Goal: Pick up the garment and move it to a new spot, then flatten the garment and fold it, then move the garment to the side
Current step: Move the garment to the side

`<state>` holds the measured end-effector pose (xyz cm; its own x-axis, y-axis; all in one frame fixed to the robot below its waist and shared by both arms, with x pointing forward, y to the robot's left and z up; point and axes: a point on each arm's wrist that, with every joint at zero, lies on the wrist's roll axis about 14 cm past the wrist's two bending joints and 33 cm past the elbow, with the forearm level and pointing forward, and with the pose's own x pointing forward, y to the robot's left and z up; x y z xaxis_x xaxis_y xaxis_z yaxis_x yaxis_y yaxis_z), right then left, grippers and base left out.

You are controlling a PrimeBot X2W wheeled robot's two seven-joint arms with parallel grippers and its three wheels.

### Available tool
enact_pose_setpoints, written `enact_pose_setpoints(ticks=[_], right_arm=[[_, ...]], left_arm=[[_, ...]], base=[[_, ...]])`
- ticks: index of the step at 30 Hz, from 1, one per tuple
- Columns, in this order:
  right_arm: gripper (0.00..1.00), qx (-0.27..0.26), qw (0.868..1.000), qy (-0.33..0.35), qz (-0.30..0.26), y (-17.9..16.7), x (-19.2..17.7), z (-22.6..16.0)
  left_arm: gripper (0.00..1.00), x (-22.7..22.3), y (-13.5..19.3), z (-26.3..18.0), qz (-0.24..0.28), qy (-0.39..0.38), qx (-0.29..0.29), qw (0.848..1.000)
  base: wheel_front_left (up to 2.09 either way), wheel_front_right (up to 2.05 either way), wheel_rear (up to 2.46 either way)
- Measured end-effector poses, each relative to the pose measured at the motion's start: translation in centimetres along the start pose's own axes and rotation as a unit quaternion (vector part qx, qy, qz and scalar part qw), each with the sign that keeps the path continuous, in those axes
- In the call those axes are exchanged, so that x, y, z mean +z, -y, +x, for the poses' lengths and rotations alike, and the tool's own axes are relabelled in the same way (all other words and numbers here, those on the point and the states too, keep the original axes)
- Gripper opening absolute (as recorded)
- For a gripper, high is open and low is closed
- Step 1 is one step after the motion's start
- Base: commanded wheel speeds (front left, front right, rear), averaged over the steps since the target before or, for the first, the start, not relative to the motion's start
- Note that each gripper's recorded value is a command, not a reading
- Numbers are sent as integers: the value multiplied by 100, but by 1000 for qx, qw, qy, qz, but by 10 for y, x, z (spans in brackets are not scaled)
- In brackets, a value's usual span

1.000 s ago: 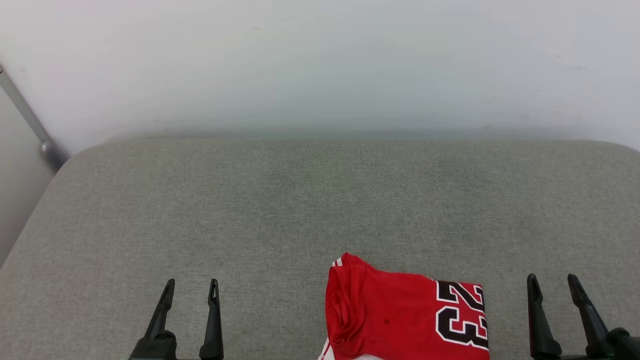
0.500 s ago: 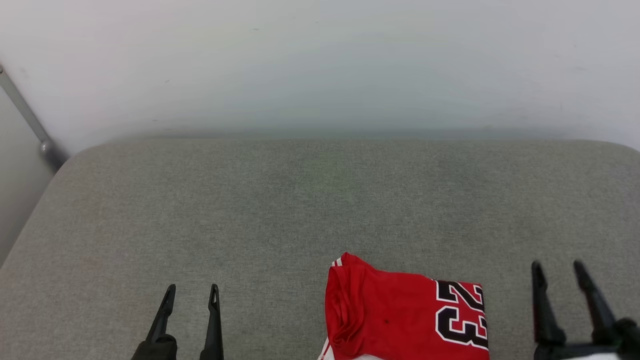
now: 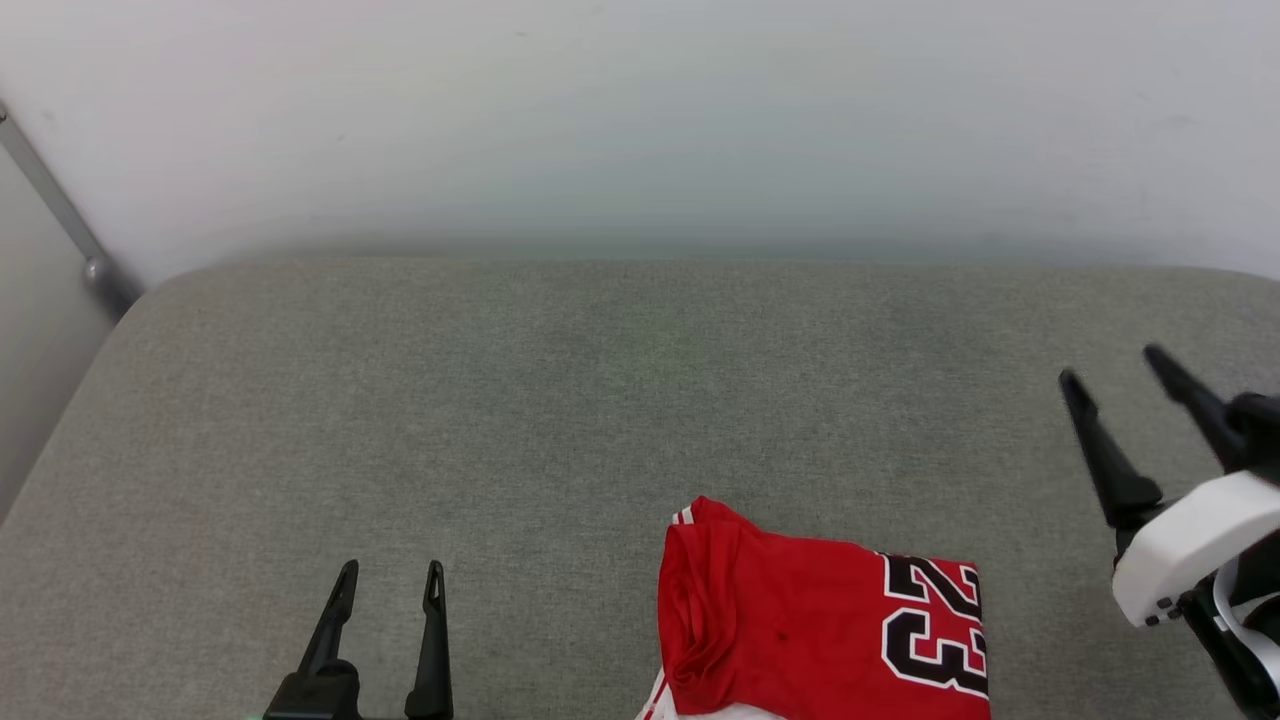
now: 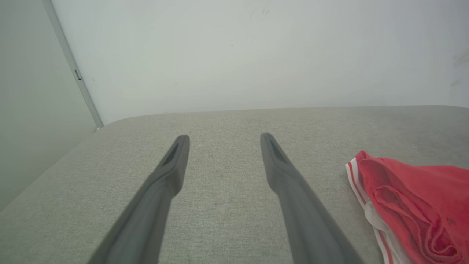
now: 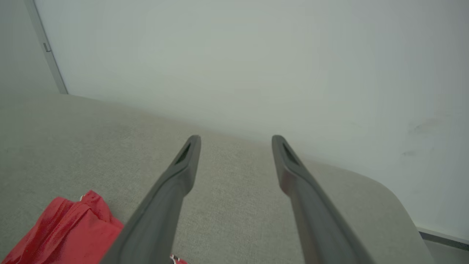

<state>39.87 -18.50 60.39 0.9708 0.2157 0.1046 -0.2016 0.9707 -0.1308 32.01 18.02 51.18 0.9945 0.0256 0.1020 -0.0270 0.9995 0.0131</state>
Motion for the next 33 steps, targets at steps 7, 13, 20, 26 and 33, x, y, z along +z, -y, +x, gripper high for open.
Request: enact_pose_setpoints(ticks=[7,13,20,26,33], right_arm=[[100,96,959,-265,29,-17,-78,-17],[100,141,885,-434,89,-19,-130,-52],[100,173,798,-531,228,-54,-182,-71],[100,200,763,-556,264,-86,-206,-65],[69,243,743,-577,238,-112,-224,-59]], left_arm=[[100,-2,-2,5,-1,-4,4,1000],[100,-5,-3,16,0,-7,6,1000],[100,-15,-3,38,-3,-20,5,1000],[100,-27,-10,49,2,-35,14,999],[100,-37,-16,54,6,-49,24,999]], base=[[0,0,0],[0,0,0],[0,0,0],[0,0,0],[0,0,0]])
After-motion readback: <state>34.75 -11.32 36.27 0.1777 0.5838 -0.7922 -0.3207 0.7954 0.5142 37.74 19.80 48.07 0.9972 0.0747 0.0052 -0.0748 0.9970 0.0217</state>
